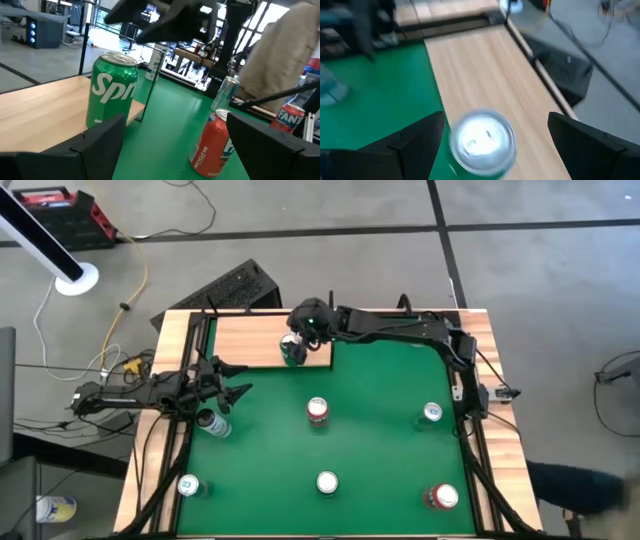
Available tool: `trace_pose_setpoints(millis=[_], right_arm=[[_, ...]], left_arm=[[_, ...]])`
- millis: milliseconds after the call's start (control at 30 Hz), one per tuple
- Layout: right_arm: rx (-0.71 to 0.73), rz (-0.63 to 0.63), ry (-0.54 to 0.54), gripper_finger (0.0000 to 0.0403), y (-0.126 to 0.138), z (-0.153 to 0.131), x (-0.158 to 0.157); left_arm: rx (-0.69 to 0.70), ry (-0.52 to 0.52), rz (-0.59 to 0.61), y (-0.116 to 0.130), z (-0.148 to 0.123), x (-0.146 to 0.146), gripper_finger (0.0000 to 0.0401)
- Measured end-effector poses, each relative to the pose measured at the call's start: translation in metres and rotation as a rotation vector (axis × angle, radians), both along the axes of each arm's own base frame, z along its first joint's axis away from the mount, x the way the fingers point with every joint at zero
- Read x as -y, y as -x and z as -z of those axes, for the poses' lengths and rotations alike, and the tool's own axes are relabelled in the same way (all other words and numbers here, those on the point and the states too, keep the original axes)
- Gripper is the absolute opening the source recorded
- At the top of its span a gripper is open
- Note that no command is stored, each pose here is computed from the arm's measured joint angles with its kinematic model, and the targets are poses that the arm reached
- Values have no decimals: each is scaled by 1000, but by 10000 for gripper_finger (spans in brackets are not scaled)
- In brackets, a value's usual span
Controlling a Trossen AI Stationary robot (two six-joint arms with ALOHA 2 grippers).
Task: Place canned beverage on shelf
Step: Put the top green soda can on the shelf
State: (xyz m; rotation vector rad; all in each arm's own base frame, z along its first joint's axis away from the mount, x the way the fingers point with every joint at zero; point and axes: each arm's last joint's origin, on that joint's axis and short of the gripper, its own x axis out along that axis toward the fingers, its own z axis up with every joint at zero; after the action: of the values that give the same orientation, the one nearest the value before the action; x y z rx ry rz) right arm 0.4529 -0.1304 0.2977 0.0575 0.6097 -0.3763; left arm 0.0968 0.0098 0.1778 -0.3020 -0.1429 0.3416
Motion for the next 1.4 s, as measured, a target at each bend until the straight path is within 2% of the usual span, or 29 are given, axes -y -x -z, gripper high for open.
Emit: trace_pose_setpoints(millis=[200,333,567,1100,1233,1400], right_arm=[[-28,10,-31,382,-6,19,8],[-4,-32,-33,382,-8,19,4],[26,-29,-23,382,-11,19,2],[-44,-33,-24,380,-7,24,0],[-46,-39,-19,362,-7,24,0],[-68,-45,-16,315,-5,25,5]], left_arm=[[-11,-5,0,0,1,0,332],[-26,-17,0,0,2,0,332],[-31,-22,-1,0,2,0,332],[-46,-22,-2,0,4,0,332],[-46,-21,-3,0,4,0,332],[-46,-20,-3,0,4,0,332]])
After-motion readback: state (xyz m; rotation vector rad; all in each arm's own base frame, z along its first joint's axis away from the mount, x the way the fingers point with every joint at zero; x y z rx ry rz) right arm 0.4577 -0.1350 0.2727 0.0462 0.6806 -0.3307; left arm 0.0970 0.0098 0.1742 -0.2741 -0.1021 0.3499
